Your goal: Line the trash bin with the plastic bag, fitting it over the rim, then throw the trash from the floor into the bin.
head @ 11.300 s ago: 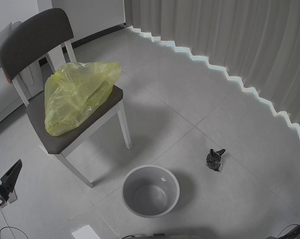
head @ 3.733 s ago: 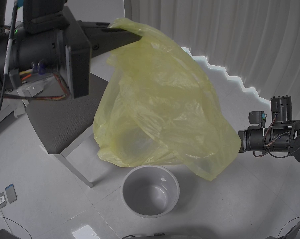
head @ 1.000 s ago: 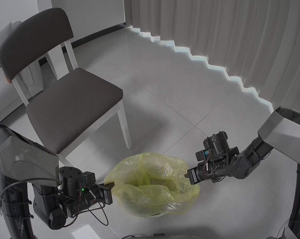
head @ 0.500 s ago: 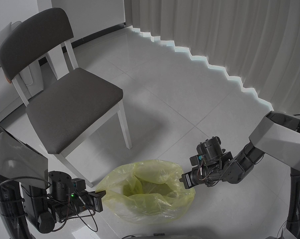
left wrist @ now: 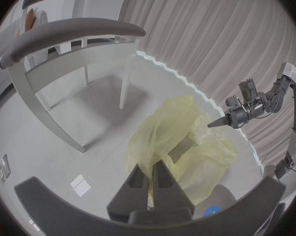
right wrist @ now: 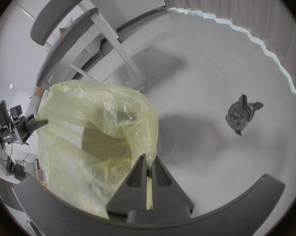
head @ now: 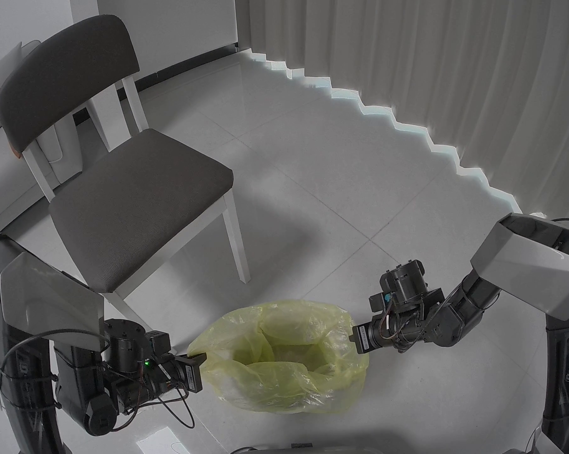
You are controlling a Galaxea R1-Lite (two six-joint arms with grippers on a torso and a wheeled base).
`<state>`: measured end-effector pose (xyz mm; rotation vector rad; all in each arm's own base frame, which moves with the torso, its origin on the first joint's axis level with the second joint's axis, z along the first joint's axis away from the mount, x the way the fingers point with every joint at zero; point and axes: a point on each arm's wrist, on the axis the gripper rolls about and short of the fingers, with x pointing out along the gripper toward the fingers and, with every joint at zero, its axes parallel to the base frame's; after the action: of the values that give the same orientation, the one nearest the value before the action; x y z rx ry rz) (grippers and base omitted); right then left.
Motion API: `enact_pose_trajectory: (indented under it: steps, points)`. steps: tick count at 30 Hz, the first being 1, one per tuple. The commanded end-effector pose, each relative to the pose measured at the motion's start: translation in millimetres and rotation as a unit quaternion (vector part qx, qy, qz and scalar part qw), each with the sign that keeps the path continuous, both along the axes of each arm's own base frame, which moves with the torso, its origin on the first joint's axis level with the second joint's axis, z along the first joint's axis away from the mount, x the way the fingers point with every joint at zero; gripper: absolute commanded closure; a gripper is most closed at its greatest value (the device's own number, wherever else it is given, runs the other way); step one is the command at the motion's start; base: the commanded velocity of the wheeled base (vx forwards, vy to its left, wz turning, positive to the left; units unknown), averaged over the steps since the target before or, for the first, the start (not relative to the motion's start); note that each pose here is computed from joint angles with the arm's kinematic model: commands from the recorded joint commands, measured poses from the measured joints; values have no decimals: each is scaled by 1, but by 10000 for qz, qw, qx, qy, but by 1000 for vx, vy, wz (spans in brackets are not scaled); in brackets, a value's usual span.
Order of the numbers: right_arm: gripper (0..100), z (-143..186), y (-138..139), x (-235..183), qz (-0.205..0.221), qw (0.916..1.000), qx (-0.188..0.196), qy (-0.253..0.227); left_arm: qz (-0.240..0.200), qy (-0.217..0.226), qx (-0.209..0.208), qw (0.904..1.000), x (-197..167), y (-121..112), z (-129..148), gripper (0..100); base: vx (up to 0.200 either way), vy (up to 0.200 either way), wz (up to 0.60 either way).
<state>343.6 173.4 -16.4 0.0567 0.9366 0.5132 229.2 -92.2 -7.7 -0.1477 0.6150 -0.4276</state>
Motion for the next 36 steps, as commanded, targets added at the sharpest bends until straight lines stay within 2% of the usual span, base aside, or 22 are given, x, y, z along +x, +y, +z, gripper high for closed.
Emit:
enact_pose_trajectory:
  steps: [1, 5, 9, 23, 27, 32, 36]
  points:
    - [100, -10, -9, -9, -40, 9997, -129, 213, -24, 86, 38, 10000, 2, -2, -10, 100, 0, 0, 0]
    - [100, -19, -12, -25, 51, 9997, -173, 187, -93, 218, 55, 9997, -4, 0, -11, 100, 0, 0, 0]
    - [100, -23, -12, -29, 203, 9996, -208, -4, -192, 100, 183, 9996, 1, 1, -13, 100, 0, 0, 0]
    - [100, -43, -13, 18, 58, 9996, -246, -159, 16, -327, 89, 9994, 52, -5, -38, 100, 0, 0, 0]
    - [100, -42, -13, 17, 74, 9995, -288, -71, -9, -233, 120, 9997, 45, -4, -36, 100, 0, 0, 0]
    - [100, -34, -13, 16, 94, 9995, -264, -149, 9, -363, 36, 9993, 42, 0, -22, 100, 0, 0, 0]
    - [100, -37, -10, -2, 266, 9990, -360, 3, -139, -85, 91, 9998, 23, 1, -21, 100, 0, 0, 0]
